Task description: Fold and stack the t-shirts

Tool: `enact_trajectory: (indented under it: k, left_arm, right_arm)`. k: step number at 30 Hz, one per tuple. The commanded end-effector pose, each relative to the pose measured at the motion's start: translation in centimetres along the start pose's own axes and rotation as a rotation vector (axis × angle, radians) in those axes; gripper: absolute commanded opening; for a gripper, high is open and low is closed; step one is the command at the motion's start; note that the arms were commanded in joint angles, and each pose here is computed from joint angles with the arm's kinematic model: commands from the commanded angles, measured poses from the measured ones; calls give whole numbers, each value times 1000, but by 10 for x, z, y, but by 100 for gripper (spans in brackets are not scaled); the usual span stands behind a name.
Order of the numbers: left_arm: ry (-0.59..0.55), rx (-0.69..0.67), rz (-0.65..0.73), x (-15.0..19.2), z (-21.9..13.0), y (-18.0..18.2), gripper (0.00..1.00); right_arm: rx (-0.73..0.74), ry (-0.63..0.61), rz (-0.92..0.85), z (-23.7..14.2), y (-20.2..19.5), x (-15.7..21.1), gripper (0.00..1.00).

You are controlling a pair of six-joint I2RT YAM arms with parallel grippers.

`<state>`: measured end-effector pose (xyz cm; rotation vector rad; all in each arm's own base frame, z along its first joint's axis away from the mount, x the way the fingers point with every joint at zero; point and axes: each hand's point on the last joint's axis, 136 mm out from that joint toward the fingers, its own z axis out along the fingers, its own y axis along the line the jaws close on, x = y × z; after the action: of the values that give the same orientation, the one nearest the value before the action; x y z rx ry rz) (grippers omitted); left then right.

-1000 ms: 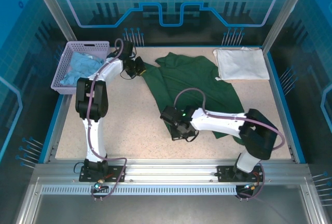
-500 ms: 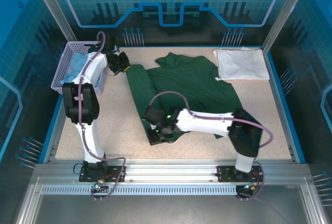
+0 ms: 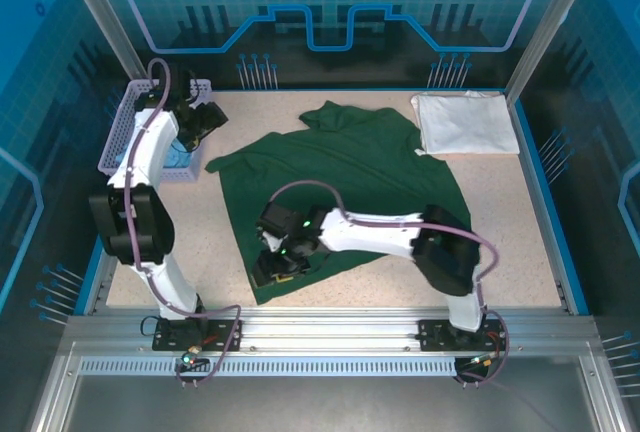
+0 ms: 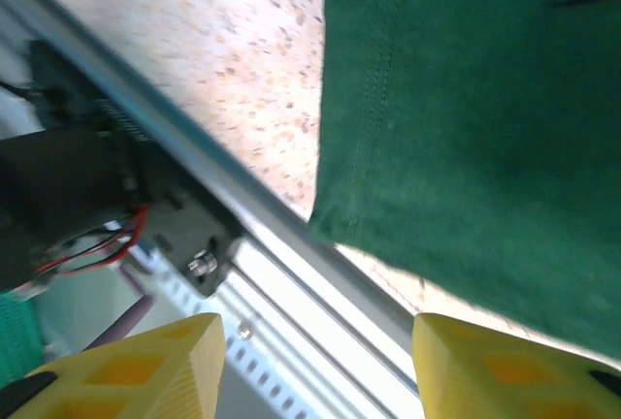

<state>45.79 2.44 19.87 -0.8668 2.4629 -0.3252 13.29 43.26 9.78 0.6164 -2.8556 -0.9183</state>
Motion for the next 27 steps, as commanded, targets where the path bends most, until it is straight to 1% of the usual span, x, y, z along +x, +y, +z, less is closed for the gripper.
enact_trajectory:
  k: [1,3,5,6,9,11,13,16,19,22,27]
  left_arm:
    - [-5,63,55,16,-3,-35,69]
    - [62,95,104,43,16,-59,59]
    - [122,99,144,71,39,-74,49]
    - [157,95,160,85,54,-80,49]
    - [241,78,158,118,93,-84,48]
    - [269,57,134,128,114,-81,48]
    - [282,47,119,134,134,-81,48]
    - [305,3,125,136,160,-80,49]
    - [310,-31,139,132,180,-81,50]
    - [291,-72,167,122,194,-81,50]
    - [264,-96,196,101,210,-85,51]
  right_arm:
    - [-56,-166,48,-71,-20,-28,55]
    - [47,-258,156,-104,-77,-38,55]
    - [112,-320,267,-129,-127,-40,55]
    - [167,-356,345,-142,-163,-37,54]
    - [212,-418,512,-163,-228,-22,54]
    - [210,-447,595,-169,-258,-15,54]
    - [263,-429,673,-163,-290,3,54]
    - [267,-410,766,-156,-316,16,55]
    - [253,-392,837,-145,-330,24,57]
    - [238,-358,859,-135,-329,26,59]
    - [213,-318,869,-114,-316,29,60]
